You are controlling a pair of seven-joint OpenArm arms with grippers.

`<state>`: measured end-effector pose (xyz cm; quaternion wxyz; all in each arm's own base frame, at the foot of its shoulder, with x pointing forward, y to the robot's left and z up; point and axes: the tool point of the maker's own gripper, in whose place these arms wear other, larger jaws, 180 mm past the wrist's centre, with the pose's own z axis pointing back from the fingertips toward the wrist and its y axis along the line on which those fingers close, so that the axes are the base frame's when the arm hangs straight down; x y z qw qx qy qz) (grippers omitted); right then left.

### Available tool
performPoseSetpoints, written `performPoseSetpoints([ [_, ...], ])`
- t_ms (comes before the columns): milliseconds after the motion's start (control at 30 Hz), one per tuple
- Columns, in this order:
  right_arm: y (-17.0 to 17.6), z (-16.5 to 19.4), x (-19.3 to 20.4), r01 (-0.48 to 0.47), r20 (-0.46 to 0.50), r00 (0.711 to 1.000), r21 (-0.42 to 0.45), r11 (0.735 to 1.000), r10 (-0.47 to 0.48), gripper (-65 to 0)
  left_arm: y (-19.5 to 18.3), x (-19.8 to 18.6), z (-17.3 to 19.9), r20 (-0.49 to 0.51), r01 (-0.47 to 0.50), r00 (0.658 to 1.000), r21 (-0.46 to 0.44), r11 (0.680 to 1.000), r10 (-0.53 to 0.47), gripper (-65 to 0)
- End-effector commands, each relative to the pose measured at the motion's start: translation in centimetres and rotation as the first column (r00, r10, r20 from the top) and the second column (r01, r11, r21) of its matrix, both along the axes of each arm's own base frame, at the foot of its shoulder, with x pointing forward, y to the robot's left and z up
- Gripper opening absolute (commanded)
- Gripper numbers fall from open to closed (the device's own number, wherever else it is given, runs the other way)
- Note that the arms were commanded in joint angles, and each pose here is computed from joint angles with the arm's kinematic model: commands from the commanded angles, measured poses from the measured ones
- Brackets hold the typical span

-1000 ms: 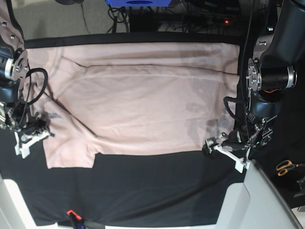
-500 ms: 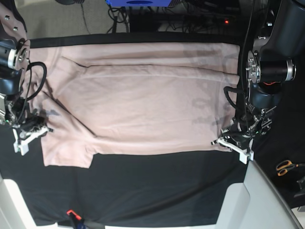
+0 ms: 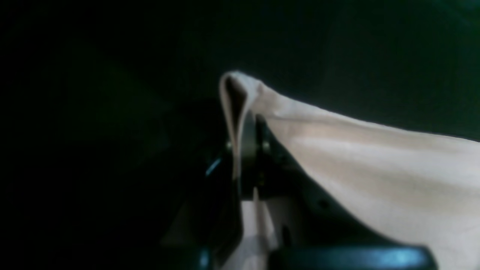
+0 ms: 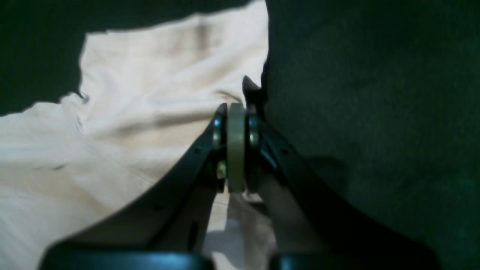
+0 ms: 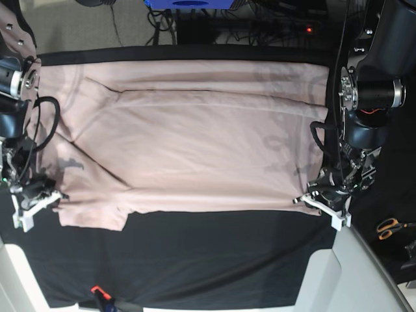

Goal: Fold the T-shirt properly
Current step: 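Lift the opposite edge with both grippers and fold it toward the first fold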

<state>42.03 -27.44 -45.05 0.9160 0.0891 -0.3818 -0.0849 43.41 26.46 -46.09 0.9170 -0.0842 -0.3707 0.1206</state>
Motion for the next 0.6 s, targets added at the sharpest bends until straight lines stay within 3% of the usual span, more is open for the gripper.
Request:
performPoseSetpoints([
  [0, -1.1, 2.7, 2.1, 0.012, 0.078, 0.997, -0.016, 1.000, -0.010, -64.8, 1.7, 2.1, 2.7, 0.079, -0.034, 0.996, 0.018, 0.999, 0.032, -65.0],
  [233, -1.0, 4.0, 3.3, 0.012, 0.117, 0.993, -0.017, 1.000, -0.010, -64.8, 1.0, 1.9, 3.4, 0.088, 0.011, 0.996, 0.034, 0.999, -0.014, -65.0],
  [400, 1.6, 4.4, 4.5, -0.113, 0.126, 0.984, -0.104, 0.988, 0.126, -64.8, 0.4, 1.6, 3.9, 0.098, 0.044, 0.994, 0.048, 0.998, -0.048, -65.0],
  [567, 2.4, 4.9, 5.2, -0.142, 0.144, 0.976, -0.128, 0.982, 0.160, -64.8, 0.3, 1.3, 3.7, 0.095, 0.047, 0.994, 0.050, 0.998, -0.052, -65.0],
])
